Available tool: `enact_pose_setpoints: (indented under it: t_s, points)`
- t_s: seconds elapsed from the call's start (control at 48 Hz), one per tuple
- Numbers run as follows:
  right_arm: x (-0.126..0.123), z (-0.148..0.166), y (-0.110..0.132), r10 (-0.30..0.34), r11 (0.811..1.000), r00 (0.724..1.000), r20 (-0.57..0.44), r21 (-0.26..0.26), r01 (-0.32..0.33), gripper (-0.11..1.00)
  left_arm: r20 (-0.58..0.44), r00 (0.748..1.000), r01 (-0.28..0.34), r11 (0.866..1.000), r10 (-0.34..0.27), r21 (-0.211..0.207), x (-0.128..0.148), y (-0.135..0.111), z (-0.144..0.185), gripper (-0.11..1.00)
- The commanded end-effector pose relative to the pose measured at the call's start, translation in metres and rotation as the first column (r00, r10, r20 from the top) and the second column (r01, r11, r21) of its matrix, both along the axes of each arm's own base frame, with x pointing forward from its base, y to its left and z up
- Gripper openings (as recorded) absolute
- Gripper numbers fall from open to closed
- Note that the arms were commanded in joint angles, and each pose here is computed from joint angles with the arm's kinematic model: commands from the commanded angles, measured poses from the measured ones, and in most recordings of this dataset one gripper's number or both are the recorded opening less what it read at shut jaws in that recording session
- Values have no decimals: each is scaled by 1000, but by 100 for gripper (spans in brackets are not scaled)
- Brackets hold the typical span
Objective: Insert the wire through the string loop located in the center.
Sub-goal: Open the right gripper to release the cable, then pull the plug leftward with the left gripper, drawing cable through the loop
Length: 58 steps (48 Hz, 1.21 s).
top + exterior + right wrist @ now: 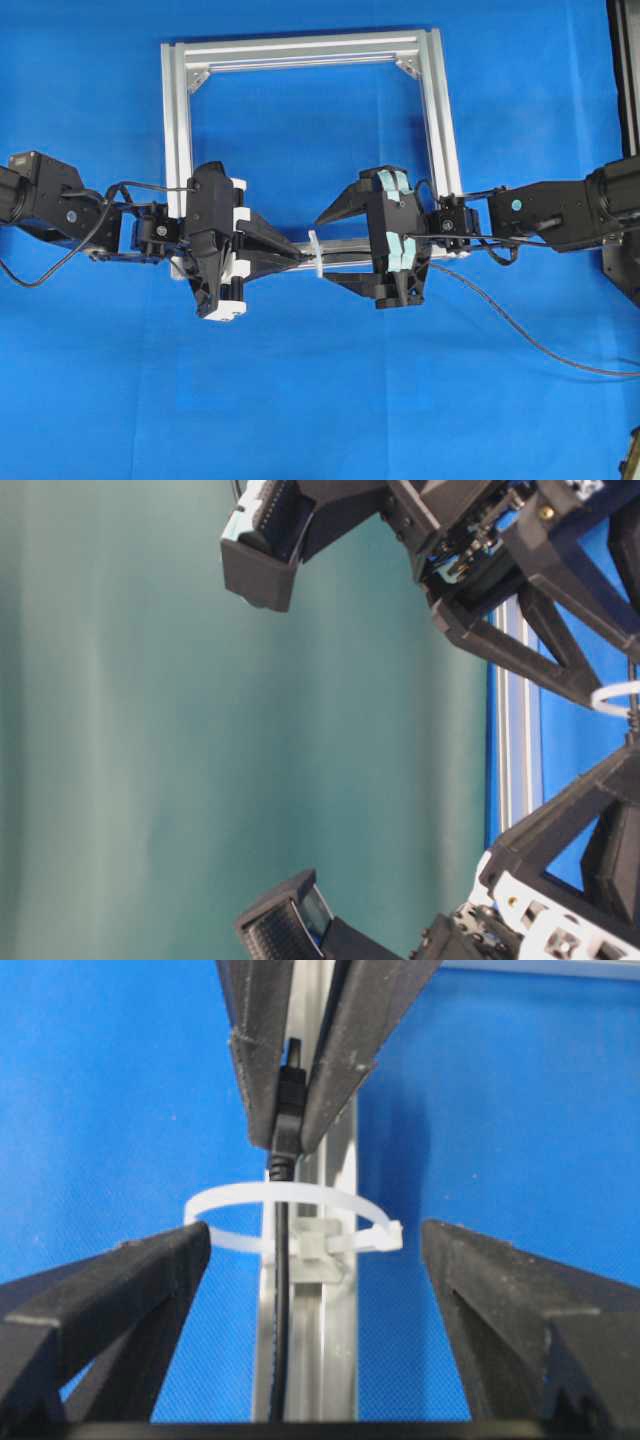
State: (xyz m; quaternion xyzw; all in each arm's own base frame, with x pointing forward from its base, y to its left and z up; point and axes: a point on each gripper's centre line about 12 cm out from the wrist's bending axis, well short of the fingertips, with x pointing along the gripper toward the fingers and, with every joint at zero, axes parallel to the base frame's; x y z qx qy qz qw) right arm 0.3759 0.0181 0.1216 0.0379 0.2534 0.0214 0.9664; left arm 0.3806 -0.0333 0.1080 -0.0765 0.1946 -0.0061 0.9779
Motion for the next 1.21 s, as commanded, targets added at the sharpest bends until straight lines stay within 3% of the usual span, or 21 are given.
enact_pose_setpoints:
  t_s: [0.0, 0.438, 1.188]
  points:
    - [5, 10, 2, 3, 1000, 999, 34, 4, -3, 96, 35, 999, 4, 1000, -4, -2, 5, -1, 11, 8]
    - [5, 10, 2, 3, 1000, 999, 34, 4, -3, 96, 35, 999, 4, 1000, -4, -4, -9, 0, 16, 8]
    - [3, 10, 2, 7, 1000, 1000, 31, -1, -7, 96, -69, 997, 21, 1000, -20, 7, -124, 8, 2, 8]
